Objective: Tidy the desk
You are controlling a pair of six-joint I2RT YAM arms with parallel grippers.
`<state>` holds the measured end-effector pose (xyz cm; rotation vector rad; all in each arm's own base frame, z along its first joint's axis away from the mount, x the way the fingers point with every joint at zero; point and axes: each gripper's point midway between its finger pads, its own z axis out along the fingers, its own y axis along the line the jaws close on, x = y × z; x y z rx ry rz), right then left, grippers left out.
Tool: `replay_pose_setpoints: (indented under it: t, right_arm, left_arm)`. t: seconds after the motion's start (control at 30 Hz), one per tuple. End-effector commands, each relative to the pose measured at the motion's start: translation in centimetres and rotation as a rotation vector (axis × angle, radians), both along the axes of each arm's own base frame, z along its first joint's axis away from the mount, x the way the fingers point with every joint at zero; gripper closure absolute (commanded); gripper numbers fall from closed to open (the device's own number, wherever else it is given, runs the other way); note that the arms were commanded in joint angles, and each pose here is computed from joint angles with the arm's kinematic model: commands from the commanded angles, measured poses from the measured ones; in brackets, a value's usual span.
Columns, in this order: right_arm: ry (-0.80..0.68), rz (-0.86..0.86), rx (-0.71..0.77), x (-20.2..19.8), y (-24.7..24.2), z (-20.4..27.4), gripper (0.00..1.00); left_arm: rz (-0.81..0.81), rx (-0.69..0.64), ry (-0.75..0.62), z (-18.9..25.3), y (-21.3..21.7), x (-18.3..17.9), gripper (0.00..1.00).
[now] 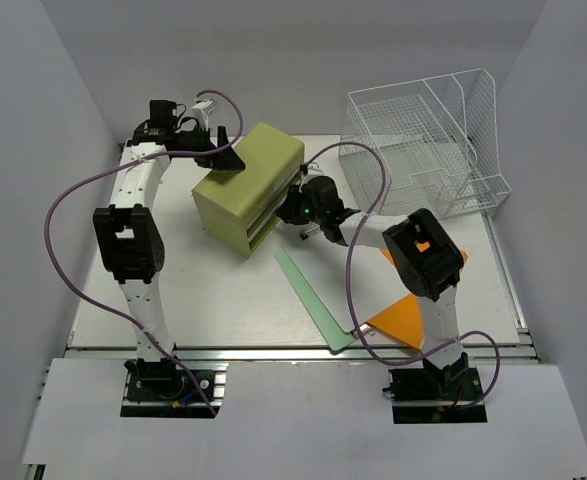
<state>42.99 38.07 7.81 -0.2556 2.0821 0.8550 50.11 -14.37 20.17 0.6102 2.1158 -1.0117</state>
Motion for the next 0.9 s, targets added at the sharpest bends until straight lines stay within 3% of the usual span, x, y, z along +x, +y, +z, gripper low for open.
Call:
replay_pose_setpoints:
  t: [0.0,0.23,0.47,0.63,0.87]
  right_arm:
    - [-0.096,0.001,0.166,1.9,2.6,4.5,0.66]
    - [-0.092,-0.018,0.185,1.5,2.6,5.0,0.65]
    - [-0.145,-0.036,0.098,0.0,-0.1,8.8,0.6]
    - [-0.093,-0.047,0.03,-2.6,-2.5,10.1,0.46]
    - [0.07,-0.146,-0.259,-6.2,-9.0,6.4,0.23]
  left_arm:
    - [-0.024,0.05,0.187,-4.8,-1.0,-2.9,0.02]
    - [0.026,0.1,0.172,-4.8,-0.3,-1.8,0.02]
    - [0.255,0.207,0.03,0.8,2.9,2.8,0.02]
    - [0.519,0.256,-0.114,7.9,6.4,5.1,0.02]
    - [0.832,0.198,-0.164,15.3,9.6,2.2,0.02]
